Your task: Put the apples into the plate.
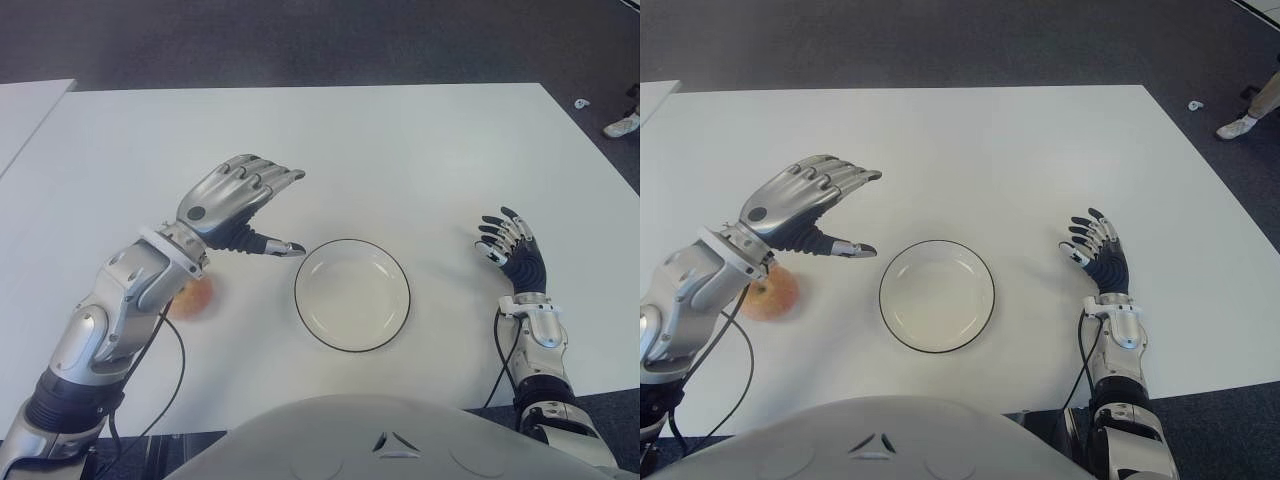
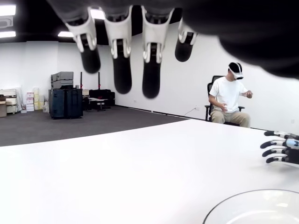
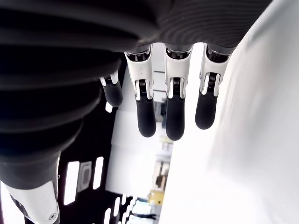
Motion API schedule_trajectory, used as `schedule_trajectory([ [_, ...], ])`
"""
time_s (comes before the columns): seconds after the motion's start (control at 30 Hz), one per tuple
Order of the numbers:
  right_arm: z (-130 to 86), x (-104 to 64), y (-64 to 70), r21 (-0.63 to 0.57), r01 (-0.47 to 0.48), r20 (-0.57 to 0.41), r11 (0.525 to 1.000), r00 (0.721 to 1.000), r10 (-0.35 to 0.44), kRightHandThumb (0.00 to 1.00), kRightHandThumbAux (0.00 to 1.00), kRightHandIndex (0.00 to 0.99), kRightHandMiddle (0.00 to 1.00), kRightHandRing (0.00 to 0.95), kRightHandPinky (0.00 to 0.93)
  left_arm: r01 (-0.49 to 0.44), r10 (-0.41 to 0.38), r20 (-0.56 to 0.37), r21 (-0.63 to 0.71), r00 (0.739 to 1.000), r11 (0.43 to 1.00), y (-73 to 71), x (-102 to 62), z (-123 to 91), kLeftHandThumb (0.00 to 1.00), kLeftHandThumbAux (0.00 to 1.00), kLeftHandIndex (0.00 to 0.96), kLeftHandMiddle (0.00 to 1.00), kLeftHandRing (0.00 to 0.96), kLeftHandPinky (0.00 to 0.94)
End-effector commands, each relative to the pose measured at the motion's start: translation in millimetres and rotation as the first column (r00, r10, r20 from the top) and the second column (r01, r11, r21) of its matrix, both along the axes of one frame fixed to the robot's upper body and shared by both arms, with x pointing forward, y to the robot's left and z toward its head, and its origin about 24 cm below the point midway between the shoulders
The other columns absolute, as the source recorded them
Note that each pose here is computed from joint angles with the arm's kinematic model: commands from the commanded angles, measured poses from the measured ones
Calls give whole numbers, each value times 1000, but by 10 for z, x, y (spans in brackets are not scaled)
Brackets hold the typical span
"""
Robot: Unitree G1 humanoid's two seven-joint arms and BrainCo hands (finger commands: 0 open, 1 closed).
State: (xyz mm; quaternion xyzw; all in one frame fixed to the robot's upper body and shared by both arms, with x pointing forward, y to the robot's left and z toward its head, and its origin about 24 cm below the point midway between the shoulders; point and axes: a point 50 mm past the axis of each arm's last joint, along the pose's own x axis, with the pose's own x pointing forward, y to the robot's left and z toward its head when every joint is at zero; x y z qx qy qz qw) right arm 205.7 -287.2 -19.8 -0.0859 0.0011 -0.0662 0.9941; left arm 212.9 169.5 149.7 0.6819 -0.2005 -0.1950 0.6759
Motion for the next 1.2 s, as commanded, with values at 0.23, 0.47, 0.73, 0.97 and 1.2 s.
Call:
schedule_trajectory([
  [0.23,-759,-593,265,128,66,-383,990,924,-12,262,695,116,290,281,301,-67,71,-45,92,996,994,238,-136,-200,187,177,0,0,0,0],
  [0.47,-744,-575,193,133,71,-383,989,924,-15,267,703,119,289,292,318,-115,119,-34,87,992,990,292,-194,-262,203,171,0,0,0,0],
  [0.73,-742,-566,68,128,89,-405,988,914,-30,283,723,136,296,306,327,-177,181,-57,65,982,982,417,-273,-434,216,156,0,0,0,0],
  [0.97,-606,-549,-1,74,99,-305,992,950,-72,292,746,146,282,290,317,-279,285,-89,70,954,958,667,-307,-796,221,149,0,0,0,0],
  [1.2,-381,-436,-222,47,94,-236,995,968,-80,309,756,143,282,299,348,-333,339,-88,68,937,940,719,-328,-920,211,172,19,0,0,0],
])
